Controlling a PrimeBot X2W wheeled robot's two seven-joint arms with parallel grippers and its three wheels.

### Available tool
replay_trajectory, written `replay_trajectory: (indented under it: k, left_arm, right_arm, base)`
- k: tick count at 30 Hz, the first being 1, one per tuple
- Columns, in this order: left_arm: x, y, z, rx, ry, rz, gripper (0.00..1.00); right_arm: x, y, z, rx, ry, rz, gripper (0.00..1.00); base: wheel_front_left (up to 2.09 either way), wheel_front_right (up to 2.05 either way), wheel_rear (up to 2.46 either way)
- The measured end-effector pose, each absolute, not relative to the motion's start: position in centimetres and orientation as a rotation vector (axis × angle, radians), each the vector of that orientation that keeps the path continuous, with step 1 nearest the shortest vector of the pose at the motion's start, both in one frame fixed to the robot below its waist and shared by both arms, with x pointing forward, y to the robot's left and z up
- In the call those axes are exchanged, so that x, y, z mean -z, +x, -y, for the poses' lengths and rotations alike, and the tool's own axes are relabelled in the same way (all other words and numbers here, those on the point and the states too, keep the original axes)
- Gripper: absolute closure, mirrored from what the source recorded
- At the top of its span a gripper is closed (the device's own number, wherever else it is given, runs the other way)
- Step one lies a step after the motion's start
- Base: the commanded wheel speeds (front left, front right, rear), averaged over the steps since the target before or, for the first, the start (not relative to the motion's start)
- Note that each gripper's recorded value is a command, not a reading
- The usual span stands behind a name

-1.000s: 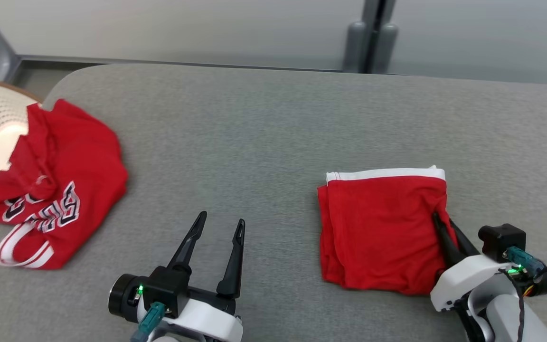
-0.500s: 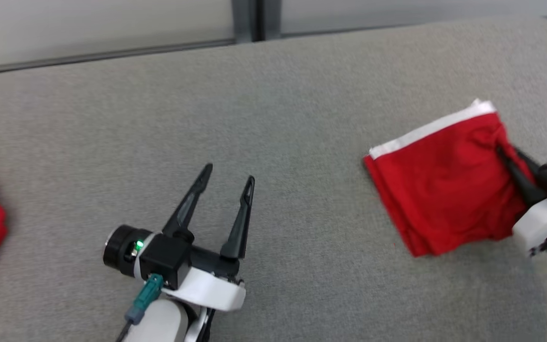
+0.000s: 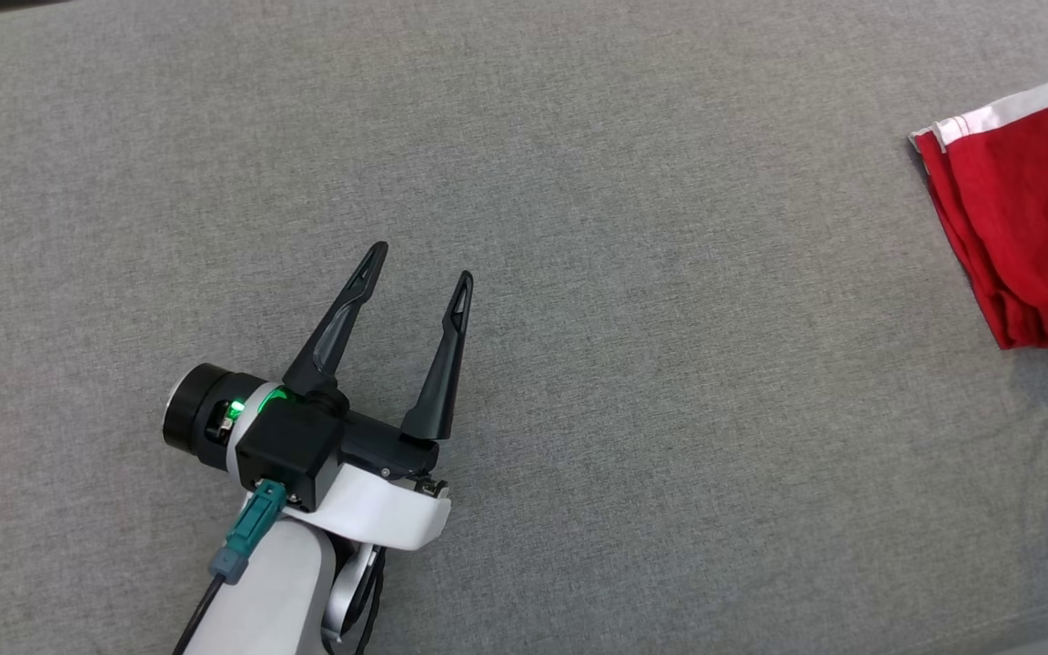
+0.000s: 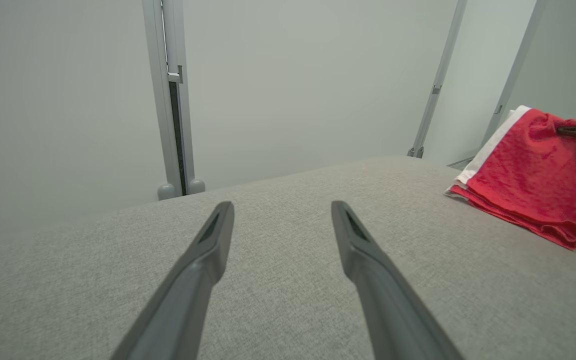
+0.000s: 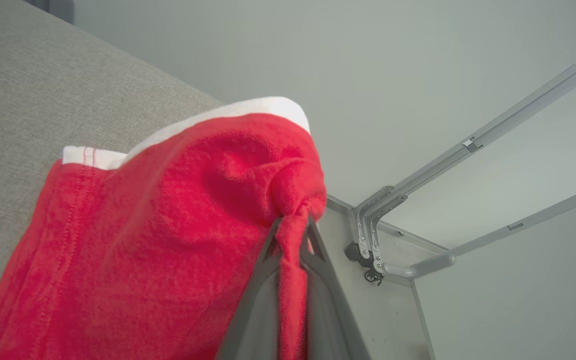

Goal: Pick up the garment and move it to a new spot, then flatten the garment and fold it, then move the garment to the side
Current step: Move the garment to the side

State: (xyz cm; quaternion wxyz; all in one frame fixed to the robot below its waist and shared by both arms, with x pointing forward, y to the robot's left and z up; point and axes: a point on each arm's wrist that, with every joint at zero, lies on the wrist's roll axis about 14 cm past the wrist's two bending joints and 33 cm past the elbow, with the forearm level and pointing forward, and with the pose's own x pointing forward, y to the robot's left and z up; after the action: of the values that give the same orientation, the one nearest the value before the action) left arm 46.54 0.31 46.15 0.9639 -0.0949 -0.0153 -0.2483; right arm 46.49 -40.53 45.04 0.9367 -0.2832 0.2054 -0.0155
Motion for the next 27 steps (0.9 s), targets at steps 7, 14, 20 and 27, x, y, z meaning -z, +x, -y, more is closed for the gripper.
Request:
replay_trajectory:
  k: [7, 14, 20, 27]
  left_arm:
    - [-46.0, 46.9, -1.3, 0.479, -0.179, 0.030, 0.00]
    - [-45.6, 47.0, -2.3, 0.453, -0.169, 0.020, 0.00]
    - [-45.8, 46.8, -2.7, 0.442, -0.165, 0.020, 0.00]
    - [-48.2, 46.1, -3.7, 0.401, -0.179, 0.060, 0.00]
  right_arm:
    - [-43.7, 47.2, 40.1, 0.051, -0.508, -0.422, 1.00]
    - [-42.7, 47.2, 41.6, 0.113, -0.498, -0.480, 0.00]
    - [-44.1, 48.0, 42.1, 0.150, -0.497, -0.427, 0.00]
    - [-47.7, 50.7, 36.6, 0.100, -0.359, -0.221, 0.00]
  base:
    - [0.00, 0.00, 0.00]
    - [0.00, 0.00, 0.00]
    - [0.00, 0.00, 0.00]
    - [0.00, 0.00, 0.00]
